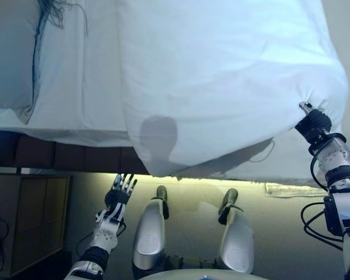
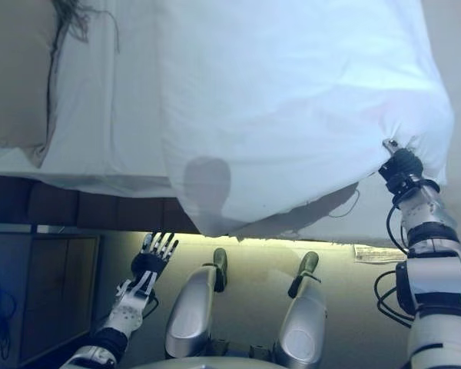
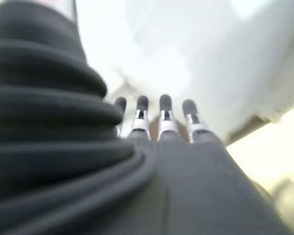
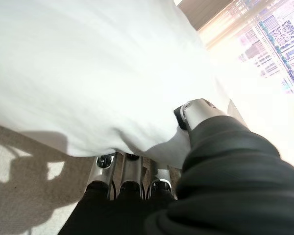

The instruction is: Make the bed neatly

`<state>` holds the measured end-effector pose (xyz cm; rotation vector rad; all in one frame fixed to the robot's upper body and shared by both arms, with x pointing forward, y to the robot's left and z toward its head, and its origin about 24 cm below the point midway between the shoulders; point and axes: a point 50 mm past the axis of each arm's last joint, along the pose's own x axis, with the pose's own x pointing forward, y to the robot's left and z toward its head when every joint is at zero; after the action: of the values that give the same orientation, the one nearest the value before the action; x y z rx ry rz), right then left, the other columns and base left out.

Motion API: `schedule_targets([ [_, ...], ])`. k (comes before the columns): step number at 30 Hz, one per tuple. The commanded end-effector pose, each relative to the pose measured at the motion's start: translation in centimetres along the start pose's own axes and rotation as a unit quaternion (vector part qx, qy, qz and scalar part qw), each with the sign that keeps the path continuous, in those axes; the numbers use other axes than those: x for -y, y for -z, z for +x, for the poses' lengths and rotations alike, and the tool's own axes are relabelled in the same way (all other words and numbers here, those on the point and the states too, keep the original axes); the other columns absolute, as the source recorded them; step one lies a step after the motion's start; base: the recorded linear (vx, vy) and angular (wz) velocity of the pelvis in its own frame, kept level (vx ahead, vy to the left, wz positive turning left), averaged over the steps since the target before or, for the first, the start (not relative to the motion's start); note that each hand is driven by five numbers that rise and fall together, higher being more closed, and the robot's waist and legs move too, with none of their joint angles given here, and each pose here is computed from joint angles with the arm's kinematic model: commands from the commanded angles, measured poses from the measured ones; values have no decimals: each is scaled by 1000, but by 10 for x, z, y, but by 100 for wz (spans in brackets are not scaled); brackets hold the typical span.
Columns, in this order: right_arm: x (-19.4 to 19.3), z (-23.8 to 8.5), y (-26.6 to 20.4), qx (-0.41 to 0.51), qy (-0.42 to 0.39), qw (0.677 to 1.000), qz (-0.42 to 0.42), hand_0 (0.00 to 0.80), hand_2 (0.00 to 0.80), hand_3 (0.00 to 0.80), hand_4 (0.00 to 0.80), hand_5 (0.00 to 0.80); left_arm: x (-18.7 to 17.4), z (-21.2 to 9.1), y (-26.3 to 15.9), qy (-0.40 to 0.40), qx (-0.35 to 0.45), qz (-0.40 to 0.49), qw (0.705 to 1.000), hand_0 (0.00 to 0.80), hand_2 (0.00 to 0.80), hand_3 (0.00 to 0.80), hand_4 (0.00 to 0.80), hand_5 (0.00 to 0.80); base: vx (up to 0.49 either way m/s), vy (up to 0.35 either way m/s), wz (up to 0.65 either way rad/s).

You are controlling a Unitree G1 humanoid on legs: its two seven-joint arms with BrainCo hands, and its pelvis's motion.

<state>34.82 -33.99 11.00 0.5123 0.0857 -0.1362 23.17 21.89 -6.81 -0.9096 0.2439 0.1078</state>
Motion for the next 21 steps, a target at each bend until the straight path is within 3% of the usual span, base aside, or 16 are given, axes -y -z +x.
schedule_targets([
  [1,-26,7,1,17,-76,997,-1,800,800,800,800,800,-3,2,-34,4,32,92,995,0,0,0,0,0,84,-6,-4],
  [5,-38,9,35,-22,-94,995,-7,800,800,800,800,800,23,26,-78,36,63,126,989,0,0,0,0,0,105,-17,1],
  [10,-53,13,53,-42,-98,994,-4,800,800,800,800,800,55,48,-89,97,49,133,985,0,0,0,0,0,106,-9,-10],
  [16,-75,20,63,-64,-108,992,-13,800,800,800,800,800,92,70,-56,152,-90,138,975,0,0,0,0,0,111,-32,-4],
  [21,-84,22,75,-84,-100,991,-18,800,800,800,800,800,94,63,8,154,-254,82,951,0,0,0,0,0,105,-46,-5],
])
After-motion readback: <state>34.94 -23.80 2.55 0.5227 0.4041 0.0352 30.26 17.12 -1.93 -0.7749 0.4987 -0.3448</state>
